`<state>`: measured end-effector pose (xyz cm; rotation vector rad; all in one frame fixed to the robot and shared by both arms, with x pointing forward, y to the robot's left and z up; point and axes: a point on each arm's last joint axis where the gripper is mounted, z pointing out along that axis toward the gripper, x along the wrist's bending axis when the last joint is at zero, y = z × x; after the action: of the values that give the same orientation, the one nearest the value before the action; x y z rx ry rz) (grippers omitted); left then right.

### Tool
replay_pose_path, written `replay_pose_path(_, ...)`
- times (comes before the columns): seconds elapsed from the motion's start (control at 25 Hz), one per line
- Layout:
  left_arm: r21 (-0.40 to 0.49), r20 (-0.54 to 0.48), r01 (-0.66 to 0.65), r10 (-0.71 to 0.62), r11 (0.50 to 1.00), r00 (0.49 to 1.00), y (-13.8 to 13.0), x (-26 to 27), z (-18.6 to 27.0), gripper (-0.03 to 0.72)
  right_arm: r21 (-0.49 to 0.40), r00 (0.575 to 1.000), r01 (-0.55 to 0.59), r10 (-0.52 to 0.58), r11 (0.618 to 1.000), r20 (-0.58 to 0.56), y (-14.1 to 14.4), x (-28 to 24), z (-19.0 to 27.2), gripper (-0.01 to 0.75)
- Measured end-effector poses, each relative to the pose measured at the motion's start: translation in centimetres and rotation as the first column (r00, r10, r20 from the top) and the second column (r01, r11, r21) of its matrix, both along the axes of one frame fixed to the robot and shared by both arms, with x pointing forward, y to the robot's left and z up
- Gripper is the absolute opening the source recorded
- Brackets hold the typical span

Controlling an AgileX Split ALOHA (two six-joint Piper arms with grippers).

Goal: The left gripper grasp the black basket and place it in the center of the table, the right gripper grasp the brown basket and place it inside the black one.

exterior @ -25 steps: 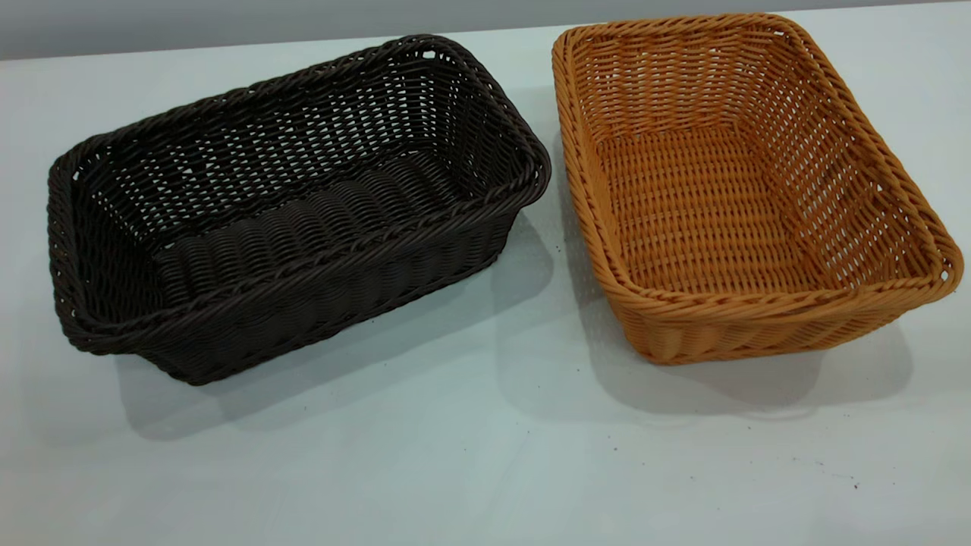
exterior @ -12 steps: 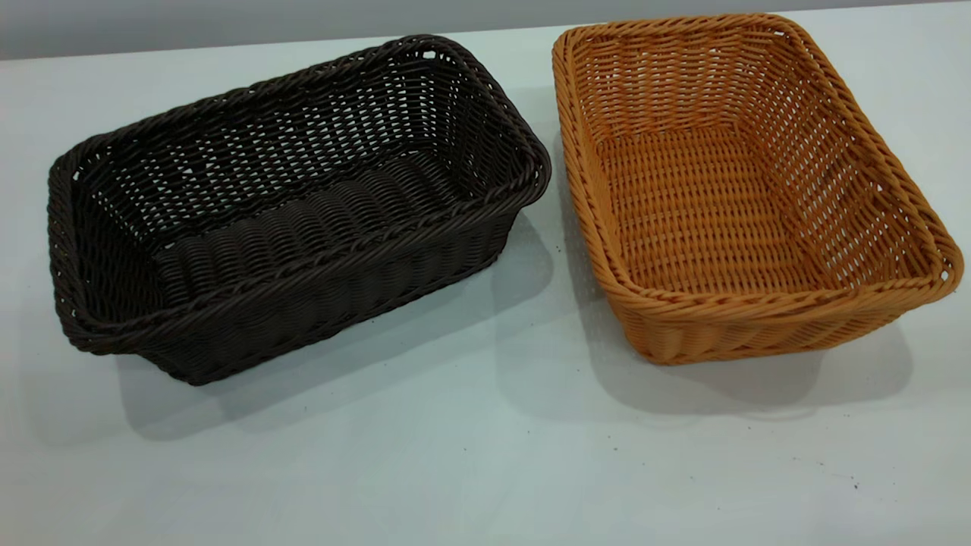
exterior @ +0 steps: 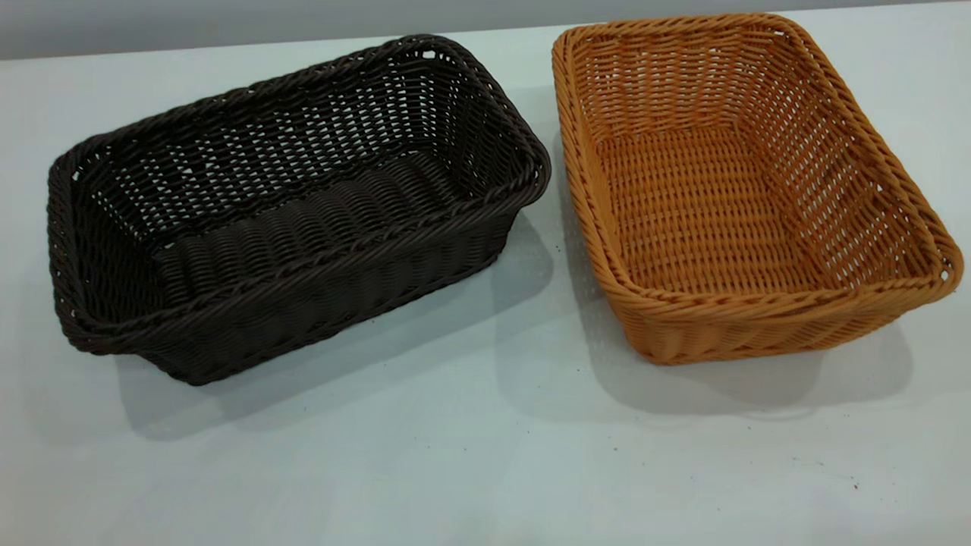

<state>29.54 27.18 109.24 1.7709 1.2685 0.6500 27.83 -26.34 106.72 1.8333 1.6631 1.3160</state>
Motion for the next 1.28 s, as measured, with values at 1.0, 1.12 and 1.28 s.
replay_pose_path(1.0,0.103,0.041,0.010,-0.014,0.995,0.999,0.1,6.9,-0.5,0.400,0.525,0.578,0.756,-0.024,0.391,-0.816,0.6,7.3,-6.9,0.433)
replay_pose_path(1.12,0.103,0.009,0.010,-0.011,0.995,1.000,0.1,7.7,-1.0,0.400,0.520,0.569,0.774,-0.036,0.362,-0.822,0.3,8.0,-7.2,0.433)
replay_pose_path(1.28,0.099,-0.008,-0.002,0.003,0.995,1.000,0.1,8.7,-1.4,0.400,0.535,0.583,0.767,-0.037,0.355,-0.812,0.2,8.9,-7.5,0.433)
